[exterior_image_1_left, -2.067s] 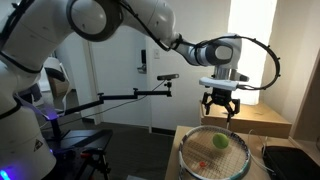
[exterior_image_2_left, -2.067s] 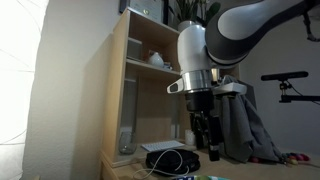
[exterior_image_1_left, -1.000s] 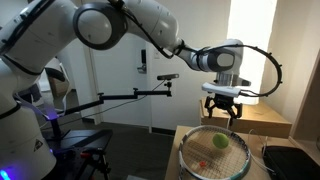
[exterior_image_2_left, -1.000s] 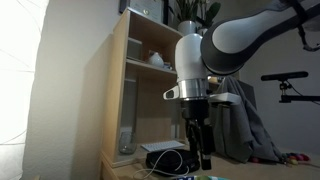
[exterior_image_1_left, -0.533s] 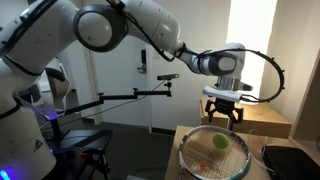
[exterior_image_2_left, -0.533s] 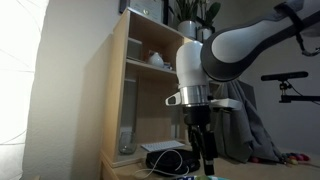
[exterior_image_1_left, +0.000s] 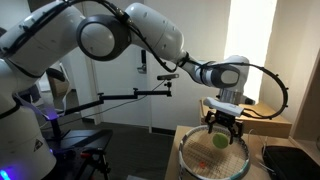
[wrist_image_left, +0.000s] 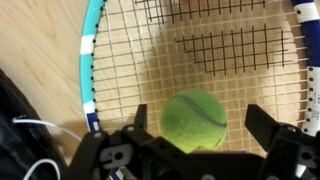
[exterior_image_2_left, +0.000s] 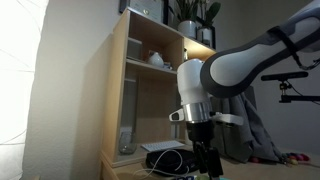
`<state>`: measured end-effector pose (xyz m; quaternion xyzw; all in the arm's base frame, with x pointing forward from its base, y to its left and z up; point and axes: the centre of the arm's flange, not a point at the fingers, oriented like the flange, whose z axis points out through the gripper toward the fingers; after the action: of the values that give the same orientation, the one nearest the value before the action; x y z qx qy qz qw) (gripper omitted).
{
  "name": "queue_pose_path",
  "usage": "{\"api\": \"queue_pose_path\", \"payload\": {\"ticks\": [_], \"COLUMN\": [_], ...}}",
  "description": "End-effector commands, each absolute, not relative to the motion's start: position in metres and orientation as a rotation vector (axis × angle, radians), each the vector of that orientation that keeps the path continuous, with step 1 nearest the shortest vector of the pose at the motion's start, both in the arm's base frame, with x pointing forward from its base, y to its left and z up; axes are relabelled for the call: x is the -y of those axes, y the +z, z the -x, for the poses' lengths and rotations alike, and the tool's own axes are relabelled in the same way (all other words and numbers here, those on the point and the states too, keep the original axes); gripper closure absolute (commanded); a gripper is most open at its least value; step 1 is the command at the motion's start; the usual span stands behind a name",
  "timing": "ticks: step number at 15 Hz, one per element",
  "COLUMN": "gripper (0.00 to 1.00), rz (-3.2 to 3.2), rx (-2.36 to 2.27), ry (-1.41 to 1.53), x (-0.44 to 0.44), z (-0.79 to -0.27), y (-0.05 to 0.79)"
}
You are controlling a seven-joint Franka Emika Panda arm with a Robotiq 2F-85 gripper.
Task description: Pick the ball on the racket and drop it on the floor
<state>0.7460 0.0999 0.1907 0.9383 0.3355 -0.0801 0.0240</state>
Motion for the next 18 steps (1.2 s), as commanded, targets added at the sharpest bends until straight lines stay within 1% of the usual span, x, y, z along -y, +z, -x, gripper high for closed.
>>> {"api": "queue_pose_path", "payload": {"ticks": [1,9,18], "gripper": [0.0,0.0,0.0], "rz": [-2.911,-2.881,-2.795], "rx": [-1.019,-0.931,-1.112], "ry": [-0.292,-0.32,-0.382], "x": [-0.098,-0.1,-0.115], "z": [-0.758,-0.761,-0.759], "y": [0.188,0.18,0.175]}}
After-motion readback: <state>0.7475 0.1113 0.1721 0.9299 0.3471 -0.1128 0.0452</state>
